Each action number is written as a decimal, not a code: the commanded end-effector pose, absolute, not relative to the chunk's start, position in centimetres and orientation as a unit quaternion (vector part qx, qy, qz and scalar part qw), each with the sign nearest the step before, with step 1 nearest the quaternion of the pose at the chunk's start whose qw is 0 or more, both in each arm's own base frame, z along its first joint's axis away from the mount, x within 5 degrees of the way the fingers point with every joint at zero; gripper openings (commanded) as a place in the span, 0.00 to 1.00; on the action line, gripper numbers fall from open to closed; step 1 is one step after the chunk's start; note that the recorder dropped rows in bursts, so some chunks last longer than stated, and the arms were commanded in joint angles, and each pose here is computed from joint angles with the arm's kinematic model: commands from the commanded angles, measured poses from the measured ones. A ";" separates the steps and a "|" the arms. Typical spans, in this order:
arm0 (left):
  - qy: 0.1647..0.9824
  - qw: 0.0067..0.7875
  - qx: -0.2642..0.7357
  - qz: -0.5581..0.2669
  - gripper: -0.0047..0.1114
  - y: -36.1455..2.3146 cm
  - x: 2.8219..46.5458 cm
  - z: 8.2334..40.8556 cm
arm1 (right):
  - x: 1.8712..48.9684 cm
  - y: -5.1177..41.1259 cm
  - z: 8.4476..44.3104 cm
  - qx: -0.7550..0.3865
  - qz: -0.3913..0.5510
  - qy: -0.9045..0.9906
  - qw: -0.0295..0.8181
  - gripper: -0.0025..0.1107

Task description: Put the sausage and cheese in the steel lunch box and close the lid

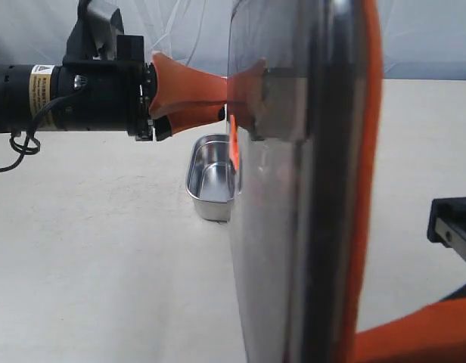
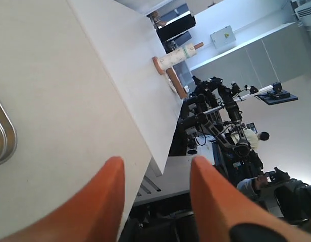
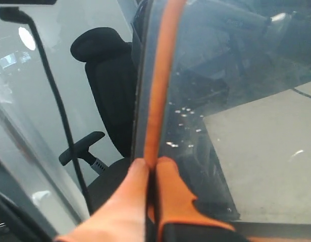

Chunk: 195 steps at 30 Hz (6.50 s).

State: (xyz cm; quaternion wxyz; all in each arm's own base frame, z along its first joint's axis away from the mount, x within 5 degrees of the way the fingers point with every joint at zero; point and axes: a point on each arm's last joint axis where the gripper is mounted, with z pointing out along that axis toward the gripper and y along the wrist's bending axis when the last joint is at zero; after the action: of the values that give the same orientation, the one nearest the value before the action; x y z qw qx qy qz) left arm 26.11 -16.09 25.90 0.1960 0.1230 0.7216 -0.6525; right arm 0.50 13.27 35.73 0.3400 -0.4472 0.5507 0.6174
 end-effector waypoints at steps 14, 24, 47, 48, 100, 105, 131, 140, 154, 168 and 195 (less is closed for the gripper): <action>0.668 0.251 0.251 -0.655 0.54 -15.9 18.4 34.6 | -0.9 11.0 37.4 -0.432 0.658 0.505 0.354 0.01; 0.650 0.258 0.243 -0.673 0.18 -16.0 17.9 35.4 | -2.0 10.3 38.5 -0.448 0.704 0.423 0.354 0.01; 0.633 0.288 0.281 -0.661 0.22 -15.2 15.6 37.2 | -2.9 8.2 39.1 -0.445 0.706 0.393 0.388 0.01; 0.633 0.288 0.281 -0.661 0.26 -15.2 15.6 37.2 | -3.0 7.9 39.2 -0.445 0.703 0.389 0.395 0.01; 0.542 0.251 0.291 -0.747 0.29 -18.1 12.4 39.1 | -1.9 11.1 39.3 -0.432 0.748 0.374 0.338 0.01; 0.539 0.252 0.287 -0.751 0.06 -18.0 12.5 39.2 | -2.2 10.9 39.4 -0.439 0.754 0.361 0.328 0.01; 0.532 0.256 0.277 -0.758 0.04 -18.0 12.6 39.4 | -0.7 11.6 39.0 -0.350 0.754 0.470 0.298 0.04; 0.541 0.273 0.271 -0.748 0.04 -18.0 12.9 39.3 | -0.6 11.6 39.0 -0.337 0.760 0.480 0.280 0.52; 0.601 0.329 0.207 -0.698 0.04 -17.9 15.1 38.6 | -0.6 11.9 38.1 -0.348 0.734 0.522 0.260 0.34; 0.613 0.343 0.207 -0.681 0.04 -17.3 15.8 38.3 | -0.3 11.9 38.1 -0.336 0.731 0.530 0.268 0.41; 0.604 0.385 0.156 -0.680 0.04 -14.8 17.9 38.9 | -0.7 11.9 38.0 -0.355 0.732 0.521 0.260 0.46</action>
State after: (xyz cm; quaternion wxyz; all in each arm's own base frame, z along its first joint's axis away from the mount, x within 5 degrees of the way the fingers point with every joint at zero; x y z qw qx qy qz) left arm 17.37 -15.52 38.58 0.3633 0.1630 0.6072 -0.6875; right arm -0.43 12.06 38.06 0.2777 -0.3581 0.5210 0.7233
